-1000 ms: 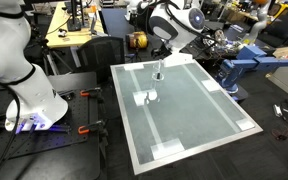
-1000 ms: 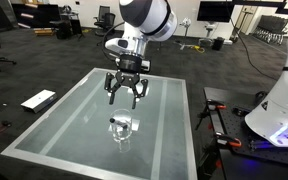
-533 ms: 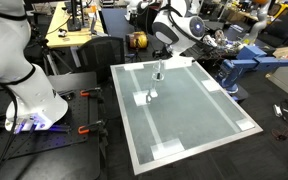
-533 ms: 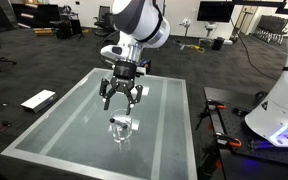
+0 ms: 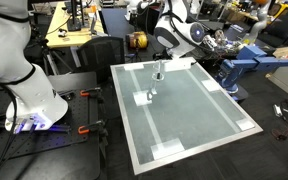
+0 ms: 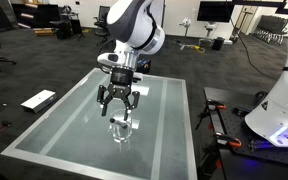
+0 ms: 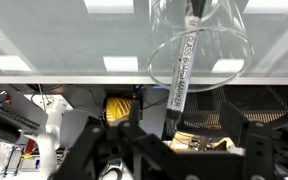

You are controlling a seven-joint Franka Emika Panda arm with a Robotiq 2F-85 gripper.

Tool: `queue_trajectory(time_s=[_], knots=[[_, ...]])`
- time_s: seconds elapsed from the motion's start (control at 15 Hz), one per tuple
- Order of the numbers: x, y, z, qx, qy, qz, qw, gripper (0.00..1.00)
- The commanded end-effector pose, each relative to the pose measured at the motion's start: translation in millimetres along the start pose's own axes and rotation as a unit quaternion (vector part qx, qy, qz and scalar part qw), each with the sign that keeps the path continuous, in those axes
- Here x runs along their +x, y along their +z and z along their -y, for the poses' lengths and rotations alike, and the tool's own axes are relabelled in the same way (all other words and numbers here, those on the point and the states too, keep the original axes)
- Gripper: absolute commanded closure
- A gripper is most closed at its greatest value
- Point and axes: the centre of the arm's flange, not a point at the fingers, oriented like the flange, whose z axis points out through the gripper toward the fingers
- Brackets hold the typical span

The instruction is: Place the marker on the table

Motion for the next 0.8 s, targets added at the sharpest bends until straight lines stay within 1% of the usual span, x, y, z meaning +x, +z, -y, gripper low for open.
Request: queue_trajectory(time_s=[0.0, 0.07, 0.13, 0.27, 0.47, 0.6, 0.67, 0.73], knots=[[0, 8, -13, 0.006, 0.003, -0.017, 0.9998, 0.19], [-1, 10, -14, 0.008, 0.003, -0.018, 0.9998, 0.21], [-1, 12, -15, 0.009, 0.003, -0.019, 0.9998, 0.30], [-1, 16, -17, 0.011, 0.004, -0.021, 0.9997, 0.55], [0, 18, -19, 0.012, 0.002, -0.024, 0.9996, 0.81], [1, 17, -20, 0.010, 0.000, -0.025, 0.9996, 0.94], [3, 16, -19, 0.010, -0.001, -0.026, 0.9996, 0.99], [5, 14, -18, 0.010, 0.000, -0.027, 0.9996, 0.97]])
